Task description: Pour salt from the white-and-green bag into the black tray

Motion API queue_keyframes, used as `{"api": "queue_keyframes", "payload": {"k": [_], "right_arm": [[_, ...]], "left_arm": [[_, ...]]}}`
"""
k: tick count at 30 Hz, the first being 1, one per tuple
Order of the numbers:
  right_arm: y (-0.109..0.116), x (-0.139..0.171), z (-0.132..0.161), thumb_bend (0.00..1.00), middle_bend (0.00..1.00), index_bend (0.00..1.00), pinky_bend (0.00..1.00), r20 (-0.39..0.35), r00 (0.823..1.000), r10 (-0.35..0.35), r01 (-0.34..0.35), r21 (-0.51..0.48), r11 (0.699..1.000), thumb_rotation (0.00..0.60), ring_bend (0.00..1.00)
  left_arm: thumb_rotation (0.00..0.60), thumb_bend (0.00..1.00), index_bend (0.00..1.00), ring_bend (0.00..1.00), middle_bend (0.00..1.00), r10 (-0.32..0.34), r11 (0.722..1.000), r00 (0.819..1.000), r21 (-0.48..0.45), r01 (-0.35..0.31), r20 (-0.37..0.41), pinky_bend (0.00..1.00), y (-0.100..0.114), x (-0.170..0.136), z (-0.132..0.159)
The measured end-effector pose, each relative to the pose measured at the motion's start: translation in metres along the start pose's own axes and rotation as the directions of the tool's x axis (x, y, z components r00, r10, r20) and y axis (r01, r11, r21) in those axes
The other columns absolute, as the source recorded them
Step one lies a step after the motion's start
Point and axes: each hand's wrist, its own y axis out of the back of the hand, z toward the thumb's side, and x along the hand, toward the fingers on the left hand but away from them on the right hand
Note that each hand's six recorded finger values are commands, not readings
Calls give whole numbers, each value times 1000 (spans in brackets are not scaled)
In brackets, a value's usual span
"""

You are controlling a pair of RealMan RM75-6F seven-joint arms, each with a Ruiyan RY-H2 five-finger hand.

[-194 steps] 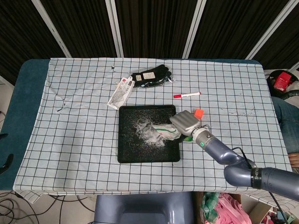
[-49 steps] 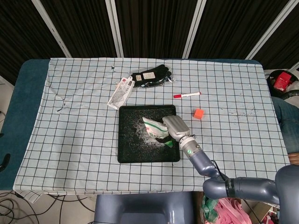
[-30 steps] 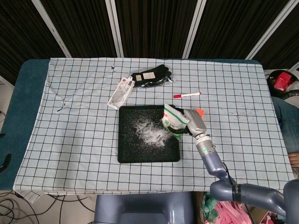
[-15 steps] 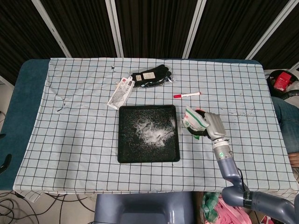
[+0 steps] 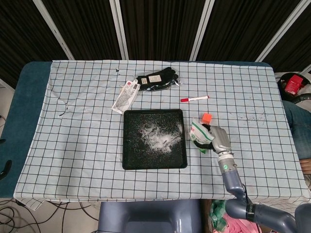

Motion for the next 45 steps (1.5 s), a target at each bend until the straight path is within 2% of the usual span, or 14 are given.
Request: {"api": "queue_keyframes", "payload": {"k": [10,14,18,21,29,33,40,45], "right_arm": [[-8,-6,2,499,456,720,448,-8,1000,-25,26,34,999,600,488],[-9,-9,4,431,437,697,436,-6,999,-42,42,52,998,600,460],[-14,-10,5,337,391,612,381,8,999,-37,37,59,998,600,402],[-19,-11,6,275,325,499,355,23,999,-25,24,51,998,600,332],[-31,-11,11,215,209,326,316,43,999,20,-21,40,999,600,240],[-31,-8,14,151,132,173,299,33,999,28,-30,45,999,600,187],[-31,-2,19,139,123,147,298,8,999,43,-44,45,998,600,181],[-22,3,19,138,123,147,298,-7,1000,25,-24,57,998,600,181]], "left_arm": [[600,320,264,61,141,2,1000,1000,-2,-2,-2,85,1,0,-1],[600,320,264,61,141,4,1000,1000,-3,-4,-2,85,1,0,-1],[600,320,264,61,141,5,1000,1000,-3,-5,-3,85,2,0,-1],[600,320,264,61,141,4,1000,1000,-4,-4,-3,85,2,0,-1],[600,320,264,61,141,5,1000,1000,-5,-5,-7,85,3,0,-2],[600,320,264,61,141,4,1000,1000,-5,-4,-7,85,2,0,-2],[600,320,264,61,141,3,1000,1000,-4,-3,-6,85,2,-1,-2],[600,319,264,61,141,-1,1000,1000,-2,1,-5,85,1,-1,-1]]}}
